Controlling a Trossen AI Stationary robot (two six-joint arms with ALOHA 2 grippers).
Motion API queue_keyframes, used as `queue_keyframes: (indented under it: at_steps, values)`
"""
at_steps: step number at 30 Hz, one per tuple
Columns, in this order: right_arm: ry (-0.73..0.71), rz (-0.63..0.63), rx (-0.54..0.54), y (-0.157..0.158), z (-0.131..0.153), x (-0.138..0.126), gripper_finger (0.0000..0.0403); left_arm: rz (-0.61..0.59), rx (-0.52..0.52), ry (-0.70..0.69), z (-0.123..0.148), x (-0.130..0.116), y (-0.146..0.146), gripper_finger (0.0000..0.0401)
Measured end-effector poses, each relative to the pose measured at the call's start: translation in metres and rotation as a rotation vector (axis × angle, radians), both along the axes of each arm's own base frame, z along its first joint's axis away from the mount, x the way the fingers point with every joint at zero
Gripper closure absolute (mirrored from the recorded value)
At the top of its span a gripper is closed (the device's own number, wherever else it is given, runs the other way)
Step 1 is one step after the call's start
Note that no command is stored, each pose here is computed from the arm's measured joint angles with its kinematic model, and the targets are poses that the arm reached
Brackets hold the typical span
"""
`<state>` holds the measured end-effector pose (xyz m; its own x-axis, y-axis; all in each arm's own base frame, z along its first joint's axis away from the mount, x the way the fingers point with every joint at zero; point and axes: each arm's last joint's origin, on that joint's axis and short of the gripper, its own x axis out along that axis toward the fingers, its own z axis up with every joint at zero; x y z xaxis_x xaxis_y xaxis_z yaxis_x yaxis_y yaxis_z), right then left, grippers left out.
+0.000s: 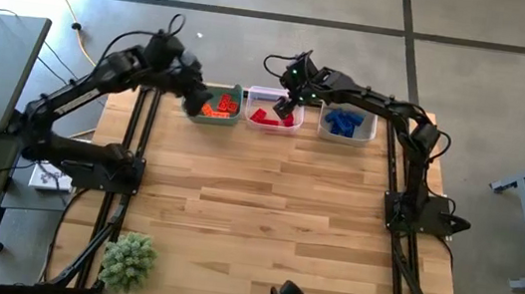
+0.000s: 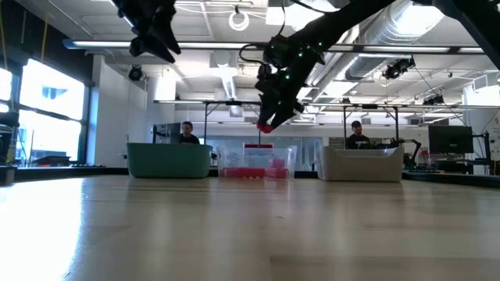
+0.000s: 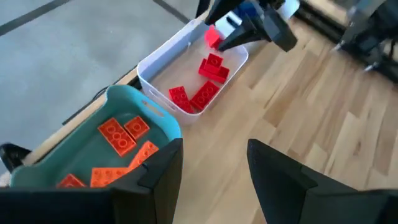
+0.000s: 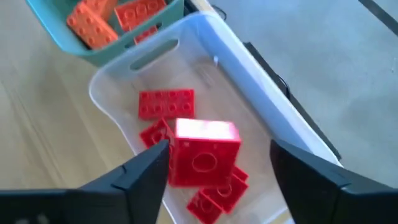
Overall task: Sort & place blocks by color
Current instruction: Put the red game piece into the transparent bin, then return to Home Position
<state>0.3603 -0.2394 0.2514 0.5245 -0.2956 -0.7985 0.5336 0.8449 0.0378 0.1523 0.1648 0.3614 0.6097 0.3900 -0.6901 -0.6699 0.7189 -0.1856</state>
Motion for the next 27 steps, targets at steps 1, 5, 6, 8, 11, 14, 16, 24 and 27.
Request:
queue_keyframes:
  at_steps: [1,5,6,8,11,14,16,24,27]
  values:
    - [-0.011,-0.009,0.001,0.000,0.001,0.001,0.0136,0.009,0.005,-0.018,-0.002,-0.004,-0.005,0.0234]
    - [-0.047,-0.053,0.018,-0.001,0.002,0.002,0.0120,0.037,0.020,-0.090,-0.010,-0.017,-0.023,0.0234]
    - [-0.054,-0.062,0.022,-0.001,0.002,0.002,0.0119,0.042,0.021,-0.105,-0.013,-0.020,-0.027,0.0234]
    - [-0.065,-0.086,0.038,-0.001,0.002,0.003,0.0119,0.050,0.032,-0.140,-0.018,-0.026,-0.035,0.0234]
    - [-0.091,-0.121,0.074,-0.001,0.003,0.003,0.0118,0.036,0.052,-0.172,-0.030,-0.033,-0.047,0.0234]
    - [-0.118,-0.142,0.121,0.000,0.003,0.004,0.0118,0.009,0.082,-0.219,-0.042,-0.039,-0.060,0.0234]
    - [-0.133,-0.159,0.152,0.000,0.003,0.004,0.0118,0.000,0.096,-0.255,-0.050,-0.044,-0.068,0.0234]
    - [-0.181,-0.215,0.243,0.006,0.004,0.008,0.0117,-0.028,0.150,-0.364,-0.083,-0.067,-0.097,0.0234]
    - [-0.198,-0.203,0.251,0.015,0.005,0.015,0.0117,-0.029,0.170,-0.397,-0.093,-0.076,-0.105,0.0234]
